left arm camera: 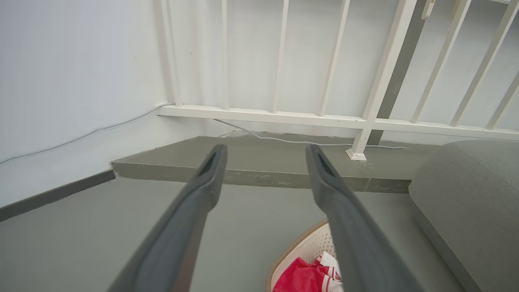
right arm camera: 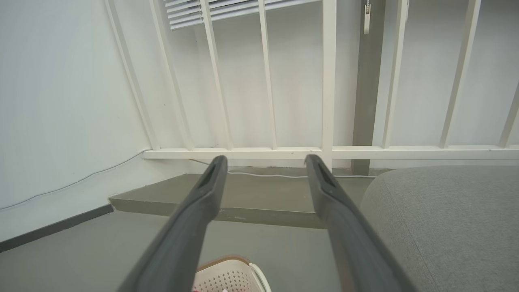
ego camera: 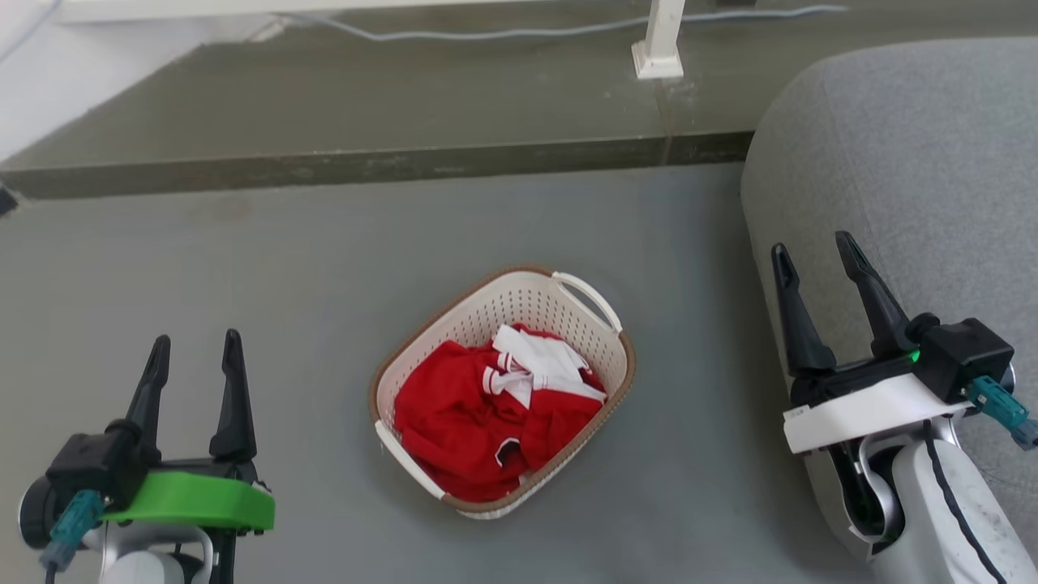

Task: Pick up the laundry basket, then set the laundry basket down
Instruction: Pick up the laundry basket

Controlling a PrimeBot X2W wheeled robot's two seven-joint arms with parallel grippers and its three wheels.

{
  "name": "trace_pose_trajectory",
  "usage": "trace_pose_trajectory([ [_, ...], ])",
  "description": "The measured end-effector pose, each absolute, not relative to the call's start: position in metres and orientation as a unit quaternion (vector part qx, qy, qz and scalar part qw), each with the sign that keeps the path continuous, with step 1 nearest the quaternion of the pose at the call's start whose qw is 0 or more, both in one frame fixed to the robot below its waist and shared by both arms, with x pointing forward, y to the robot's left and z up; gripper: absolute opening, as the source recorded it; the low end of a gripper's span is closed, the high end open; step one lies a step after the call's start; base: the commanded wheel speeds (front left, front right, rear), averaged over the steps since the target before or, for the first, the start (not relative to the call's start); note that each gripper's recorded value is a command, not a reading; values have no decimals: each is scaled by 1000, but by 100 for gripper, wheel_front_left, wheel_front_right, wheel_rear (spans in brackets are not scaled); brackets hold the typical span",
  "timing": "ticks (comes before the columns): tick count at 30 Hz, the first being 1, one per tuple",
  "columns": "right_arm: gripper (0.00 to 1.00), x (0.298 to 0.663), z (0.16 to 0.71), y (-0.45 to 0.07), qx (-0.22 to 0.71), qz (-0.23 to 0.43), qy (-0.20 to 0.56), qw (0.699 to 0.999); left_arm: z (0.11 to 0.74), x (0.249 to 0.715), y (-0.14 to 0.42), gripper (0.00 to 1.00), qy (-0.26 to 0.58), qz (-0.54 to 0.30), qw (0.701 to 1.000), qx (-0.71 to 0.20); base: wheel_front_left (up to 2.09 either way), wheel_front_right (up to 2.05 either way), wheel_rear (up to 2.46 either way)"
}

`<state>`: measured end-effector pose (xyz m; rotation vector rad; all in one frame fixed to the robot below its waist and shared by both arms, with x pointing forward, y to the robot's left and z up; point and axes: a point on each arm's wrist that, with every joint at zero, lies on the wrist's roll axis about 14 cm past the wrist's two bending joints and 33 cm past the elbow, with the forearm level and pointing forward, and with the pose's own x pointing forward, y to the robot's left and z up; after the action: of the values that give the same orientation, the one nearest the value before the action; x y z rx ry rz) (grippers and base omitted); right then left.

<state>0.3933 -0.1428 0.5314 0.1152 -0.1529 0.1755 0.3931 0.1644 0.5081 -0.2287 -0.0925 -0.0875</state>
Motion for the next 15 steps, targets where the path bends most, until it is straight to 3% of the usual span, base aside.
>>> trace_pose_trajectory([
  [15,100,422,499,-139,63,91,-36,993,446,427,134,100,42,-65,981,-177,0,0,0],
])
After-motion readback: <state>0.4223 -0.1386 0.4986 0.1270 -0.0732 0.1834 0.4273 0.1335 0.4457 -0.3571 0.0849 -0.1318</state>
